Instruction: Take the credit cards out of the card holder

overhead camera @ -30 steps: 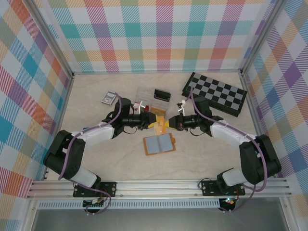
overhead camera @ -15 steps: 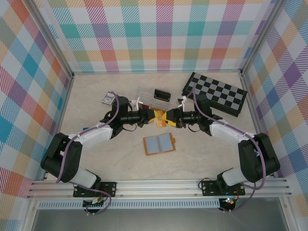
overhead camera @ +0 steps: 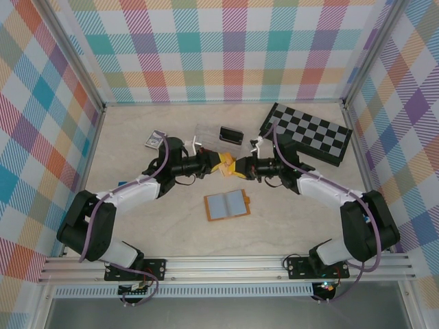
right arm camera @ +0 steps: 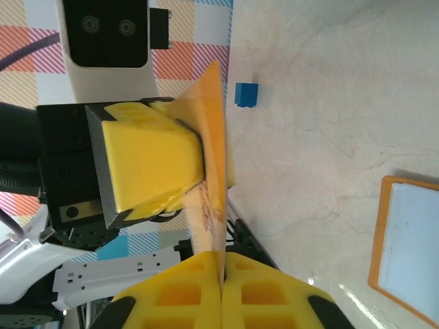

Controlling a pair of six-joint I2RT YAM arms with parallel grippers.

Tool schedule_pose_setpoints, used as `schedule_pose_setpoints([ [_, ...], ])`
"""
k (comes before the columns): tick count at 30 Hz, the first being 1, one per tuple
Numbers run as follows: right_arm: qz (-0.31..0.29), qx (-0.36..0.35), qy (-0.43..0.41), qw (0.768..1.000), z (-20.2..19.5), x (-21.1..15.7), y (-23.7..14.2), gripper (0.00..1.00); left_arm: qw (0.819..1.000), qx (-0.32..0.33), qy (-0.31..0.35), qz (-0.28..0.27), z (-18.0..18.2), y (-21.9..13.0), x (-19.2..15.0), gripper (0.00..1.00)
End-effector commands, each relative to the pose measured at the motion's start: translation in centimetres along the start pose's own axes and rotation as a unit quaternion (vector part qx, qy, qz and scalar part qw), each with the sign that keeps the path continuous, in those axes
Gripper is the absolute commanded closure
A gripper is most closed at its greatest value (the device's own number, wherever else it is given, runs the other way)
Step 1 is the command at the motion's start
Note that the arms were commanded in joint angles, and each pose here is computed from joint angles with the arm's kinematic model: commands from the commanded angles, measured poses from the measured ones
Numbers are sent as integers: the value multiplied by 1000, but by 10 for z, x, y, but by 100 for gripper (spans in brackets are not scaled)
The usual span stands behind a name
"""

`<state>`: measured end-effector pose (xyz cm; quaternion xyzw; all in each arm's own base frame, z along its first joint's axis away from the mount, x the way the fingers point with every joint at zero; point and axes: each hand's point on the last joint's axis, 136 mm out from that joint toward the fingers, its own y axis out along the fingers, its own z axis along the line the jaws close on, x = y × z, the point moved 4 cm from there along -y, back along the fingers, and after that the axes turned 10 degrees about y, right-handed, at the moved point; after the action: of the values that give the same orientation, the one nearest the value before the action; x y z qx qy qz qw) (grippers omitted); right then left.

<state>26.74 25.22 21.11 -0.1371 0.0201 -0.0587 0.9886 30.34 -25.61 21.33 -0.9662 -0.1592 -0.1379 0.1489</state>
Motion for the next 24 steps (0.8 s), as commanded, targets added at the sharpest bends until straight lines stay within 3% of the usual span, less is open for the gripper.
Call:
schedule_pose_setpoints([
  [1,-23,-45,-65,997,13,2,-10,100,999,50,1,-20,6,-13,4,71],
  [4,-39,-117,-122,985,7,10,-16,100,989,145,-7,-19,31,-28,-1,47],
  [6,-43,-178,-174,968,2,16,-20,100,976,218,-5,-20,49,-45,-4,41],
  [10,-42,-309,-271,911,-7,37,-27,100,918,395,6,-20,80,-97,-7,25],
  [18,34,-382,-449,807,-14,75,5,100,874,485,27,-27,93,-144,-8,6],
  [24,91,-358,-509,778,-20,93,32,100,872,489,24,-20,100,-147,-12,0],
])
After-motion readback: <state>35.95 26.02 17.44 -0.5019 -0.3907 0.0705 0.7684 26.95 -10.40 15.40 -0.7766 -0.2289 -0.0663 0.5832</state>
